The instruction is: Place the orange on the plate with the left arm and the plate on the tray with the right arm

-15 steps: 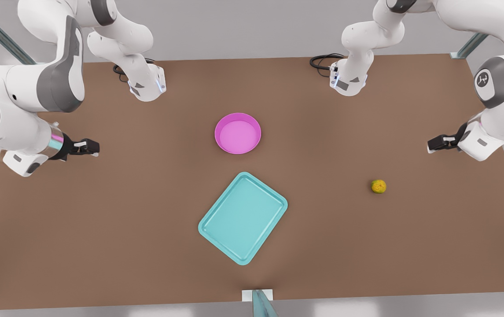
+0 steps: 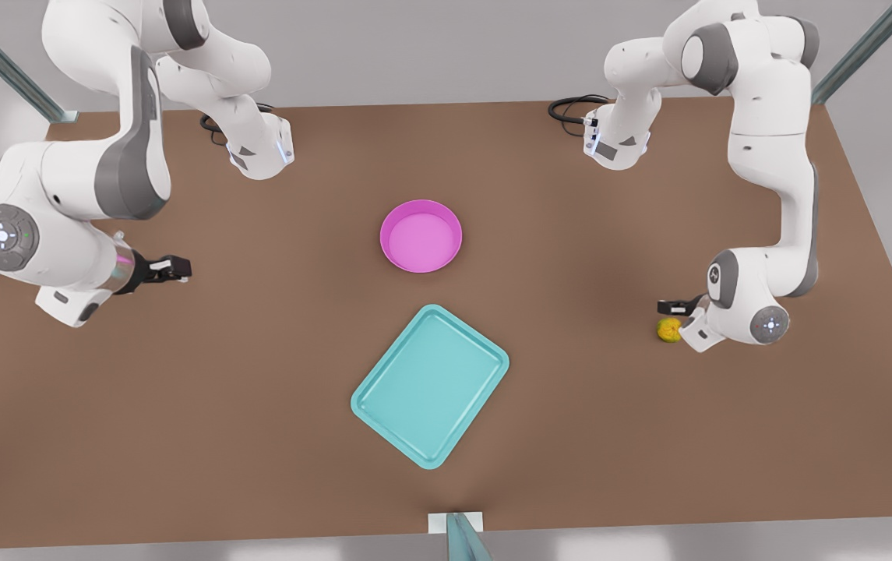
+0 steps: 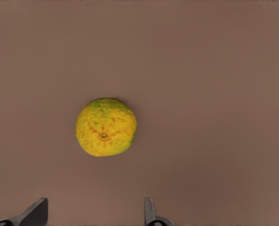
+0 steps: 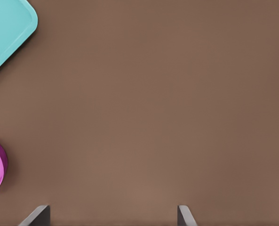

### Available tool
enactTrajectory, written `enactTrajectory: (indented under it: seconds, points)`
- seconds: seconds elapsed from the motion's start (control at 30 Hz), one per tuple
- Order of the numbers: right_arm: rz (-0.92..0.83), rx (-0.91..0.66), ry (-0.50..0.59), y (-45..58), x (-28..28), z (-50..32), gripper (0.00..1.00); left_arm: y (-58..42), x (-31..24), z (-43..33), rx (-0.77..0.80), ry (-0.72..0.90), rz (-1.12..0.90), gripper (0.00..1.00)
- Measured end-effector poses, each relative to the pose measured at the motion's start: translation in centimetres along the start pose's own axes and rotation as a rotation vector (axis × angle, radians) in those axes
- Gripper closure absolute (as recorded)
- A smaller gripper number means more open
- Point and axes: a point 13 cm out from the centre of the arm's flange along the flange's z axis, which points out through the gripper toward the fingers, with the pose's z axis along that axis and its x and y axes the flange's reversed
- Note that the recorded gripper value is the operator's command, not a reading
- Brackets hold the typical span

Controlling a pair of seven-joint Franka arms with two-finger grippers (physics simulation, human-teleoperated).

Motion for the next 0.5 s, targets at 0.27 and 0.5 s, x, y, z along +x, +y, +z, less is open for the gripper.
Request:
enactTrajectory:
  seconds: [0.27,0.5]
  points:
    - [-0.011,0.000,0.007,0.1,-0.2,0.4,0.00,0.3,-4.5,2.5,-0.012,-0.140,0.008,0.00]
    - [-0.020,0.002,0.012,0.2,-0.4,0.7,0.00,0.3,-6.0,4.0,-0.014,-0.171,0.014,0.00]
